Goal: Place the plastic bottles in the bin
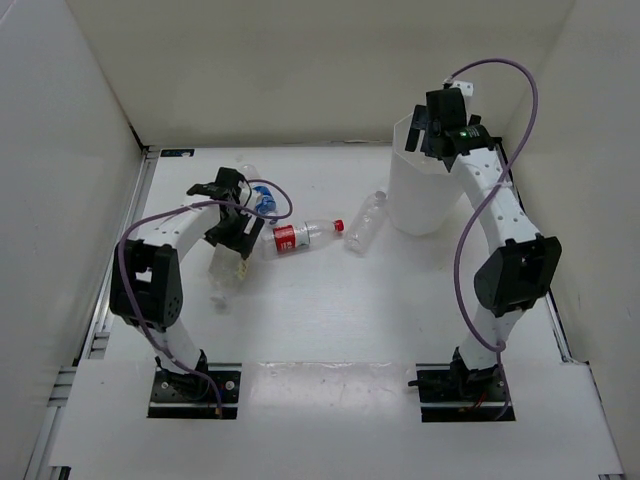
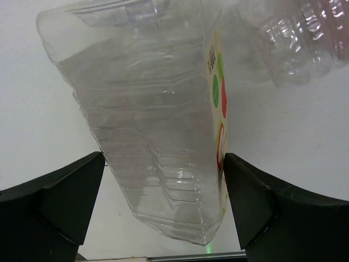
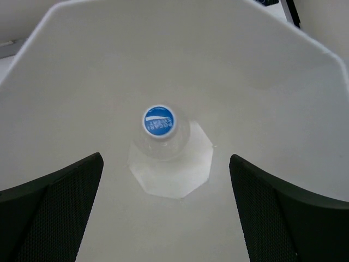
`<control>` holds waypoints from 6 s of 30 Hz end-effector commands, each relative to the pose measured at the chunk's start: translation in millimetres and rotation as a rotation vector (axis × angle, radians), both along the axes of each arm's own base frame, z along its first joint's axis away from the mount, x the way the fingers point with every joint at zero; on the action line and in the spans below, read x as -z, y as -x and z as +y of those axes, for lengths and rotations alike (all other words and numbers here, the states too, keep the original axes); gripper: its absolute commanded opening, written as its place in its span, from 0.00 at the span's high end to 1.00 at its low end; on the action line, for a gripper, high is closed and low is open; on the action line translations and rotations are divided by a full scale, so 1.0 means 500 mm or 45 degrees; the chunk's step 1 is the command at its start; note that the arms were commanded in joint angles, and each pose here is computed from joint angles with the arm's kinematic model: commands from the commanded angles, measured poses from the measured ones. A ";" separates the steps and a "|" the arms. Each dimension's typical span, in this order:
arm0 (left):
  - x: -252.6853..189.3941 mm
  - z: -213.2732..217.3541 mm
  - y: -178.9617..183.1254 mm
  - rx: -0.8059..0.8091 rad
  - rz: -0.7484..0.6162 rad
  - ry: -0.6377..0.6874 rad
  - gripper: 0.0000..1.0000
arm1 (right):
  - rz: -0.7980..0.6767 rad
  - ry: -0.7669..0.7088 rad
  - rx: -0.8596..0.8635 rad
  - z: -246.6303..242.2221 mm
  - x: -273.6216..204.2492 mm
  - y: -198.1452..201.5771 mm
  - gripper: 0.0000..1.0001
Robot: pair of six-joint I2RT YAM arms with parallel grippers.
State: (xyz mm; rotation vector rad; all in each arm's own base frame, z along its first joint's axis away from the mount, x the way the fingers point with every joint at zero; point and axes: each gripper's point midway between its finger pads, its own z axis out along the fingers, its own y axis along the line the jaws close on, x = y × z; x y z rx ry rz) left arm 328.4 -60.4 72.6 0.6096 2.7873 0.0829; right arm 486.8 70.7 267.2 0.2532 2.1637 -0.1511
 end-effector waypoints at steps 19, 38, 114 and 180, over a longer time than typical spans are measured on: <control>0.077 -0.029 -0.042 -0.051 0.127 0.166 0.54 | -0.269 0.053 -0.111 0.033 -0.194 0.157 0.00; -0.177 -0.026 -0.082 -0.046 -0.046 0.641 0.89 | -0.172 -0.284 -0.771 0.302 -0.133 0.258 0.00; -0.483 -0.034 -0.075 0.079 -0.736 0.563 0.00 | -0.992 0.007 -0.339 0.228 -0.518 0.081 1.00; 0.011 -0.473 -0.146 1.012 -0.133 0.073 0.73 | -0.664 0.037 -0.119 -0.076 -0.279 0.269 0.01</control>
